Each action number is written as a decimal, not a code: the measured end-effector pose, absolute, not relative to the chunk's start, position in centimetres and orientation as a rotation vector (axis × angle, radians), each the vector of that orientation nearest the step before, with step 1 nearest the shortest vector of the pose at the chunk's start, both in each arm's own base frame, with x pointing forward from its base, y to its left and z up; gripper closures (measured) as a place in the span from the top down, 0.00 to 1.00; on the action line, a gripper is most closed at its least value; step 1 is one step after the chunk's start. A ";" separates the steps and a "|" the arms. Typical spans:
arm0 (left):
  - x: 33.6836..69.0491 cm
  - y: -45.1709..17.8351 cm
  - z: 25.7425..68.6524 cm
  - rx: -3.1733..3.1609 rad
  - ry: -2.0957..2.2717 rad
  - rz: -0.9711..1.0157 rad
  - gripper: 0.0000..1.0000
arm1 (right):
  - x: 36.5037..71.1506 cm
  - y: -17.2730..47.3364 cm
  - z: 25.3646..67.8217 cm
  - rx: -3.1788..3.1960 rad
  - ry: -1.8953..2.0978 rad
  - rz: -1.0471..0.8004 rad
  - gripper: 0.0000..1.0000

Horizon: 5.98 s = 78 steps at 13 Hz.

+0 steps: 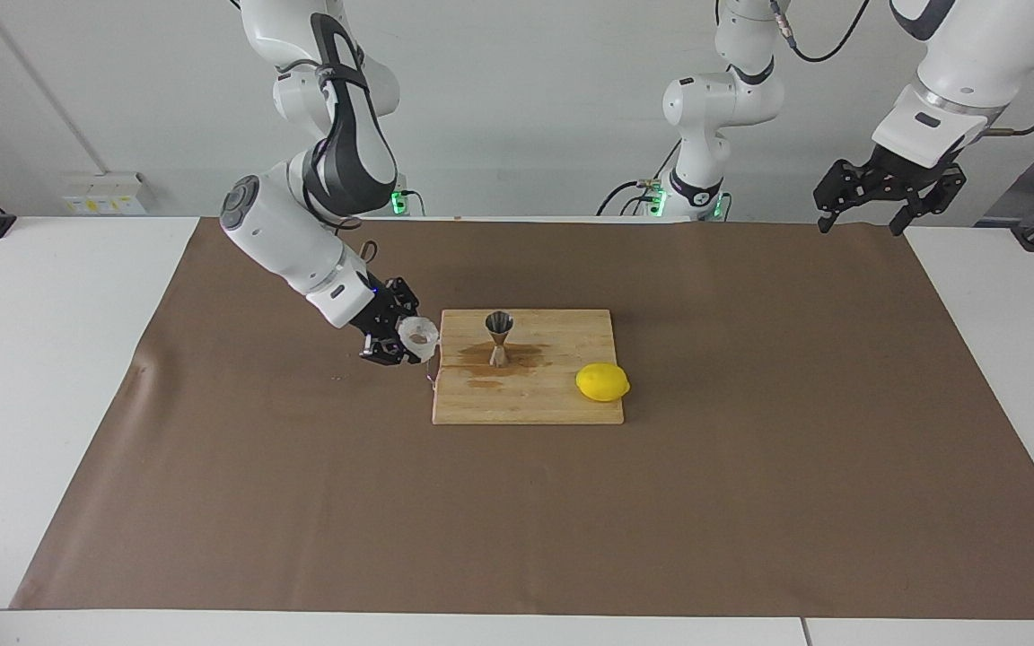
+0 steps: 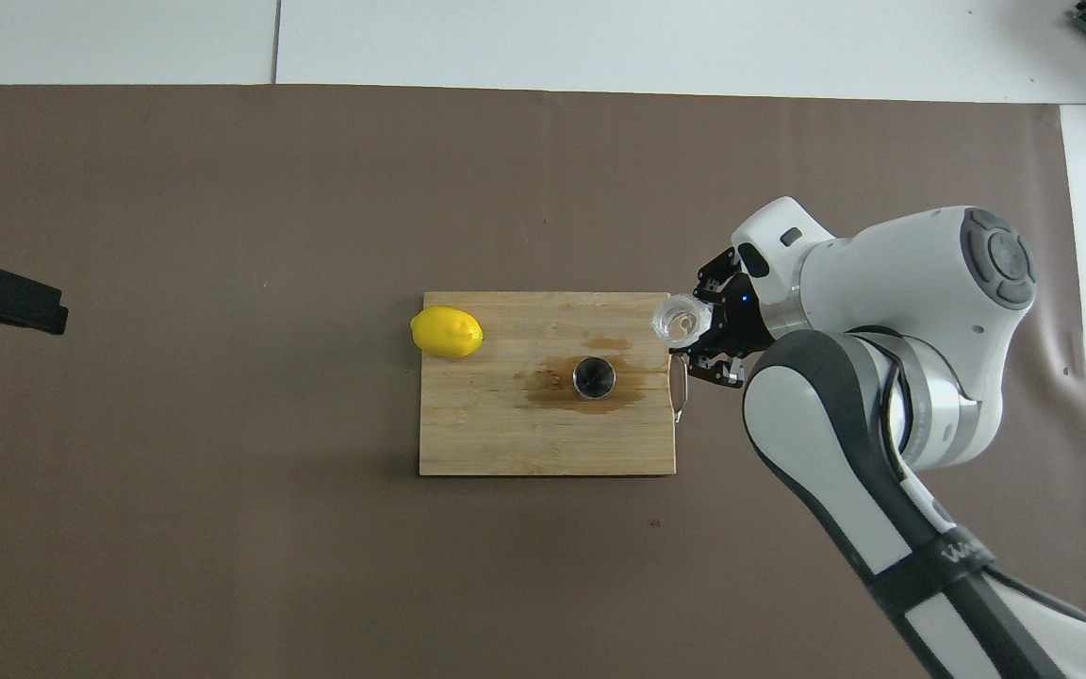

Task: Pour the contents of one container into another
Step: 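Lift the white cup with the right gripper and carry it over the dark cup, then tilt the white cup with the right gripper to pour into the dark cup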

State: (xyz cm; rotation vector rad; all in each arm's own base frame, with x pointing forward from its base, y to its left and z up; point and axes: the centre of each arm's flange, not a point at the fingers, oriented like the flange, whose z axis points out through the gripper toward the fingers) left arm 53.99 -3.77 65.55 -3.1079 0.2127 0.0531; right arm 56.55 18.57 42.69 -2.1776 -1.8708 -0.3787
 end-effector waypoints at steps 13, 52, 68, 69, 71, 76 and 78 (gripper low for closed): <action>54.0 -3.1 65.5 -3.109 0.196 0.055 1.00 | 53.6 26.7 43.6 -2.204 -2.320 -0.190 0.51; 53.8 -3.0 66.0 -3.109 0.192 0.037 1.00 | 45.1 33.0 41.7 -2.354 -2.873 -0.179 0.51; 53.8 -2.7 66.1 -3.116 0.184 0.033 1.00 | 45.3 33.7 42.9 -2.438 -2.796 -0.264 0.51; 53.8 -2.7 66.1 -3.116 0.184 0.033 1.00 | 45.4 33.8 43.1 -2.446 -2.774 -0.271 0.51; 53.8 -2.8 66.0 -3.115 0.187 0.034 1.00 | 45.6 33.7 43.4 -2.465 -2.722 -0.277 0.51; 53.9 -3.0 65.9 -3.115 0.192 0.036 1.00 | 46.4 32.8 43.7 -2.523 -2.543 -0.270 0.51; 53.9 -3.0 65.9 -3.115 0.192 0.036 1.00 | 47.1 31.7 43.6 -2.519 -2.483 -0.243 0.51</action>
